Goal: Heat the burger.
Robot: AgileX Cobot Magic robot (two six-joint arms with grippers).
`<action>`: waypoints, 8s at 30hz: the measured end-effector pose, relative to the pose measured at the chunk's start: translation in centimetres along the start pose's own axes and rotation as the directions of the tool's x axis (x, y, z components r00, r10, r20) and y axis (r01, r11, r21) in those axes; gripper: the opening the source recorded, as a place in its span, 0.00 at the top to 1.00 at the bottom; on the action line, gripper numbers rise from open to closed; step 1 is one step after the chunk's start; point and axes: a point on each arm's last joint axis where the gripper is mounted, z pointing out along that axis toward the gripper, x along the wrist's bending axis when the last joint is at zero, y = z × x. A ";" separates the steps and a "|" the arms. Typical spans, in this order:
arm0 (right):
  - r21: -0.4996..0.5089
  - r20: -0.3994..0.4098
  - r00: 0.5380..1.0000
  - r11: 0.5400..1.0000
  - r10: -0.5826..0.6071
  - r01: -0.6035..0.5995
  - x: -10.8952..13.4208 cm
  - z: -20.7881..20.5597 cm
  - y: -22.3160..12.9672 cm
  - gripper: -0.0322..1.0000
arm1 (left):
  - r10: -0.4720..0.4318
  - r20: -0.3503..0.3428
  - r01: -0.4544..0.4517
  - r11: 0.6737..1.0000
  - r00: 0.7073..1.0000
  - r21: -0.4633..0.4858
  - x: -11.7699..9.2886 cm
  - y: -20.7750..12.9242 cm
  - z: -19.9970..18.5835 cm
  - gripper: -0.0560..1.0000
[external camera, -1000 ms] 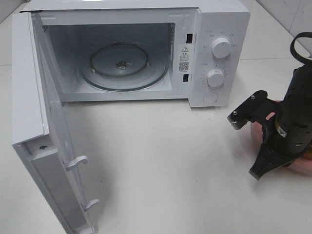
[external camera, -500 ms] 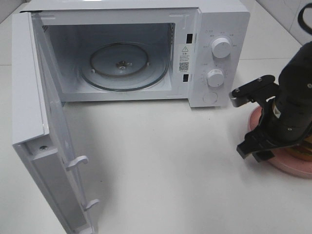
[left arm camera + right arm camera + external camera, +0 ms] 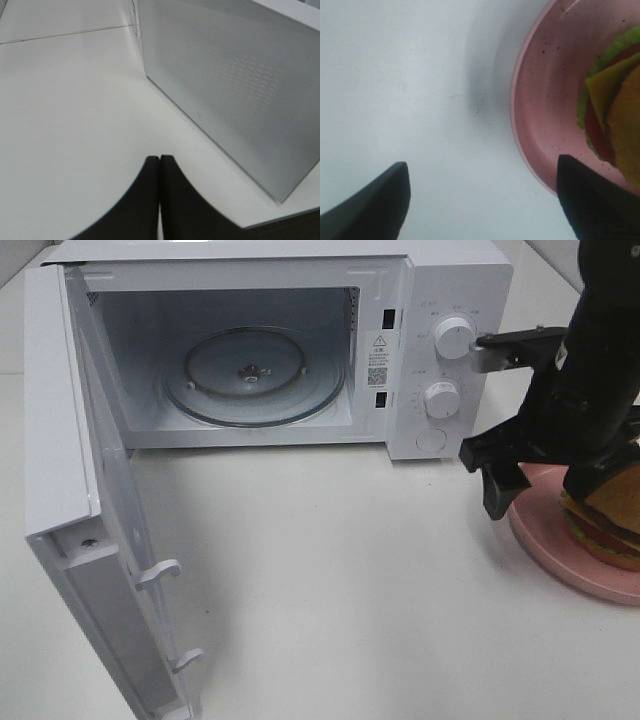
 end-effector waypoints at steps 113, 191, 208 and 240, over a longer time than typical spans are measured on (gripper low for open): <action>-0.830 -0.016 0.980 0.544 0.197 -0.123 -3.1 -12.4 -30.0 0.31 | 0.008 0.094 -0.026 0.981 0.996 0.190 -1.8 6.1 25.4 0.95; -0.830 -0.016 0.980 0.544 0.197 -0.123 -3.1 -12.4 -30.0 0.31 | 0.289 0.471 -0.491 0.778 0.833 0.392 -17.7 18.8 33.4 0.95; -0.830 -0.016 0.980 0.544 0.197 -0.123 -3.1 -12.4 -30.0 0.31 | 0.104 0.220 -0.223 0.738 0.970 0.637 -4.7 21.7 29.2 0.95; -0.830 -0.016 0.980 0.544 0.197 -0.123 -3.1 -12.4 -30.0 0.31 | -0.101 -0.071 0.123 0.859 0.992 0.497 2.0 11.8 7.5 0.95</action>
